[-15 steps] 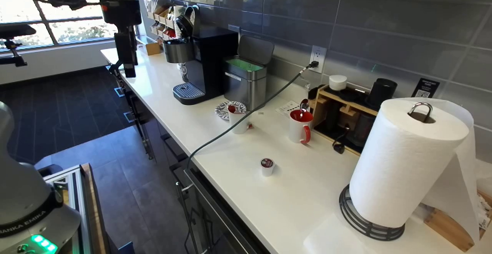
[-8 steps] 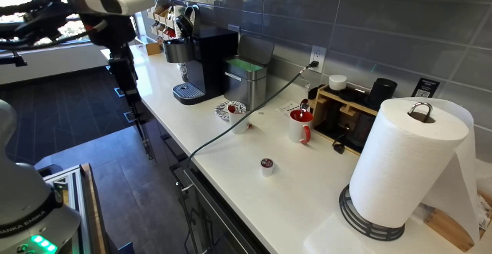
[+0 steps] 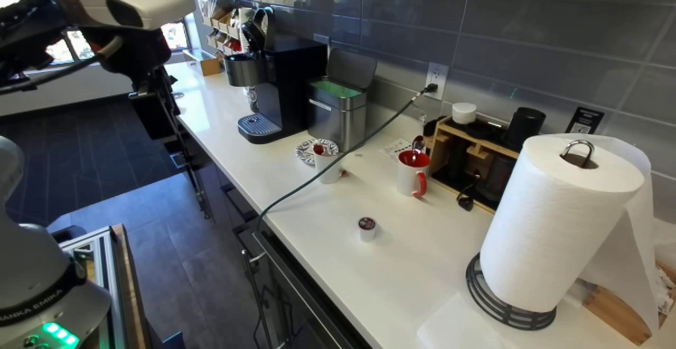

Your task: Put the coffee pod in the black and white bowl on the left.

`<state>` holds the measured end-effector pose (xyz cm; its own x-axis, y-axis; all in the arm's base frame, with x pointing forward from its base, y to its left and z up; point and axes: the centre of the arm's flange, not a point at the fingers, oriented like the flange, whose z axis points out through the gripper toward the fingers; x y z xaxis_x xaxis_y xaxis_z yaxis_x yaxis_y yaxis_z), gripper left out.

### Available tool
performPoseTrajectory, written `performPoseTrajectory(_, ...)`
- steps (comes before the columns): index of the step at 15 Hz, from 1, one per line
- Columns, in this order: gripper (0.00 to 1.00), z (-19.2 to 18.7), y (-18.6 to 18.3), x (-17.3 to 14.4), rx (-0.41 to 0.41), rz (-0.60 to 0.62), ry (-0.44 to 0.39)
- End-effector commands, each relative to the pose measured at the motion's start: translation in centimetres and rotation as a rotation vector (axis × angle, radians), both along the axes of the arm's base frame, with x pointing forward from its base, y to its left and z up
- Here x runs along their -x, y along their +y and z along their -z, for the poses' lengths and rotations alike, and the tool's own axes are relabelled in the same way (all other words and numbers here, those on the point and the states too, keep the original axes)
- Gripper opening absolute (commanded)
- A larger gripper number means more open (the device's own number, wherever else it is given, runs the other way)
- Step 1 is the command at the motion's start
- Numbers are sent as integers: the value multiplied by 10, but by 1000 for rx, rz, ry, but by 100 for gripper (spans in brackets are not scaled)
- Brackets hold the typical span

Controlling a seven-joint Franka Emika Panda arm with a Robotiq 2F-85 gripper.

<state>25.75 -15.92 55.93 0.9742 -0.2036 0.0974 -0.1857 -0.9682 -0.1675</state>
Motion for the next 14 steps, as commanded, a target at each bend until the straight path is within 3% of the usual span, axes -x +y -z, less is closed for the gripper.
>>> performPoseTrajectory(1, 100, 0, 0, 0, 0, 0, 0)
performPoseTrajectory(2, 100, 0, 0, 0, 0, 0, 0)
performPoseTrajectory(4, 100, 3, -11, -11, 77, 51, -26)
performPoseTrajectory(9, 100, 13, -80, -44, 234, 84, -52)
performPoseTrajectory(14, 100, 21, -116, -124, 287, -10, -69)
